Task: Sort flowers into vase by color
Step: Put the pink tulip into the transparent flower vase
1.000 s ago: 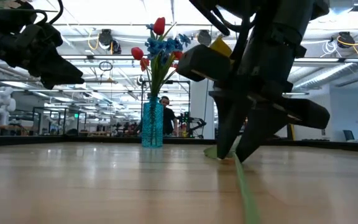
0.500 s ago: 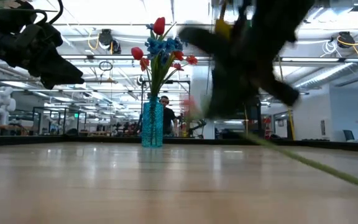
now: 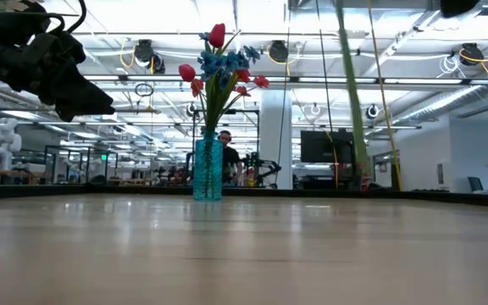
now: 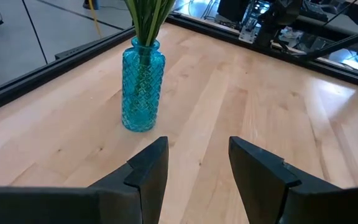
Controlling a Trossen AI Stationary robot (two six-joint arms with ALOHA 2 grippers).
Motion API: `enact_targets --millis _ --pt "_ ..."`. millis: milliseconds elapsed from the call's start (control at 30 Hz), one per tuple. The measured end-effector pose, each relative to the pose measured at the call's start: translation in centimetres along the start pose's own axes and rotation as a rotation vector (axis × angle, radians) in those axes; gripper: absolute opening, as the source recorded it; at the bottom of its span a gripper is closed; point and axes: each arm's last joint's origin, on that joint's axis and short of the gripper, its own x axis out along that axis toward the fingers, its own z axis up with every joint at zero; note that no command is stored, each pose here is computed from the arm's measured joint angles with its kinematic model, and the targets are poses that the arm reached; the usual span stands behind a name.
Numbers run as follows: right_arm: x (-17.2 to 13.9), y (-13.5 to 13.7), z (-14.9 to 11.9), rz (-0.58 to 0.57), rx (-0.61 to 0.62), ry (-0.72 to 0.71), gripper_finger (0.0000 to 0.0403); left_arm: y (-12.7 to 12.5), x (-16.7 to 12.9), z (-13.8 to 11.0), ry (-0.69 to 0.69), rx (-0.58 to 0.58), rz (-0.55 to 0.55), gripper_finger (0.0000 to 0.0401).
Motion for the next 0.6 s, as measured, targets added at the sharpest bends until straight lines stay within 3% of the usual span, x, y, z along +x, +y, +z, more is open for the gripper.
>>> enact_targets --millis 100,333,500,600 --pt "-1.0 0.5 -0.9 -0.016 0.002 -0.095 0.0001 0.0 0.0 0.0 0.000 0.000 0.000 0.0176" --pt "1.5 1.9 -3.2 0.013 0.013 -0.057 0.0000 0.0 0.0 0.0 0.000 0.000 0.000 0.0176" --pt "3.0 3.6 -2.8 0.193 -0.020 -0.035 0.0000 0.0 0.0 0.0 0.000 0.000 0.000 0.0176" --pt "3.3 4.5 -2.1 0.388 -0.072 -0.100 0.0000 0.0 0.0 0.0 0.000 0.001 0.000 0.0176"
